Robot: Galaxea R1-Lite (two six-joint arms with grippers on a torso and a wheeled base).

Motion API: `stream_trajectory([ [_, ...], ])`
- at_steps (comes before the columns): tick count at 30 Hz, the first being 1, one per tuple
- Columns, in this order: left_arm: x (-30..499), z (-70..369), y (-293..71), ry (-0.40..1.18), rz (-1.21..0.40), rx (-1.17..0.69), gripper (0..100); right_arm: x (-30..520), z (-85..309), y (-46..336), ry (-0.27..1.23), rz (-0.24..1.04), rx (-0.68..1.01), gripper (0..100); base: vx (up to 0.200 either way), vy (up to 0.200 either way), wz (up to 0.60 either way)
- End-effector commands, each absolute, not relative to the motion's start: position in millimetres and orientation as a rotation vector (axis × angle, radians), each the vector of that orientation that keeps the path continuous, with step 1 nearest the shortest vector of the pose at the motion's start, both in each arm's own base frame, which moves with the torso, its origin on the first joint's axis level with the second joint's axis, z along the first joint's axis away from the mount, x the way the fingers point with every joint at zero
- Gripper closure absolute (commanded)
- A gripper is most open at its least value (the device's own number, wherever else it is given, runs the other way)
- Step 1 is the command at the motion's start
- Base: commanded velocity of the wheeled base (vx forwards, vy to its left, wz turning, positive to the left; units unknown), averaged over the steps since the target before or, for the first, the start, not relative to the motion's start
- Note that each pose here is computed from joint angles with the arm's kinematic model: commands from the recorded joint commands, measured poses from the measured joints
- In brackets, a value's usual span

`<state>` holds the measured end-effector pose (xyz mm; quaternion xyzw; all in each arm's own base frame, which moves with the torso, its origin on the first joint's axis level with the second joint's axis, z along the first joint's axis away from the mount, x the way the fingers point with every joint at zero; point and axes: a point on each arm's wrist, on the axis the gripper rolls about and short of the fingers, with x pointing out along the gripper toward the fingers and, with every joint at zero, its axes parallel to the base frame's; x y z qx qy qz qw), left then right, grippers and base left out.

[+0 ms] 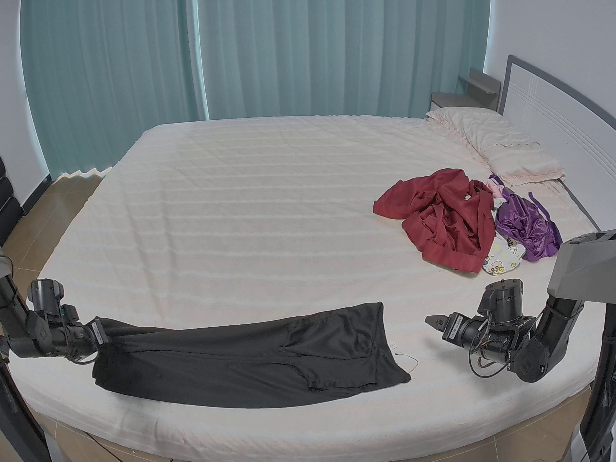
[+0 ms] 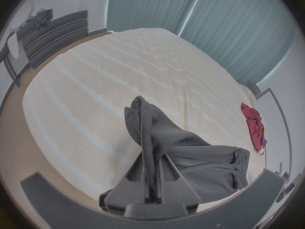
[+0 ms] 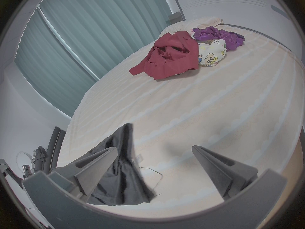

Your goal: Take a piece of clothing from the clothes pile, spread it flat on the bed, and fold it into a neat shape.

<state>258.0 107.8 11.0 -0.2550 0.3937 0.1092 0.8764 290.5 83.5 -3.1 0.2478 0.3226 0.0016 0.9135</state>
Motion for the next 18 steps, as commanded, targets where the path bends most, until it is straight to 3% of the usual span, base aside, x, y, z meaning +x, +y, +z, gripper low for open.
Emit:
stream_trajectory([
  [1, 254, 61, 156, 0.694, 0.279, -0.577, 100, 291, -3, 84, 0.664, 0.004, 0.510, 0, 0.000, 0.000, 0.00],
  [4, 248, 81, 169, 0.689, 0.279, -0.614, 100, 291, -3, 84, 0.663, 0.005, 0.511, 0, 0.000, 0.000, 0.00],
  [9, 236, 98, 151, 0.740, 0.260, -0.624, 100, 291, -3, 84, 0.664, 0.004, 0.510, 0, 0.000, 0.000, 0.00],
  [18, 236, 132, 31, 0.885, 0.098, -0.577, 100, 290, -3, 84, 0.663, 0.006, 0.510, 0, 0.000, 0.000, 0.00],
])
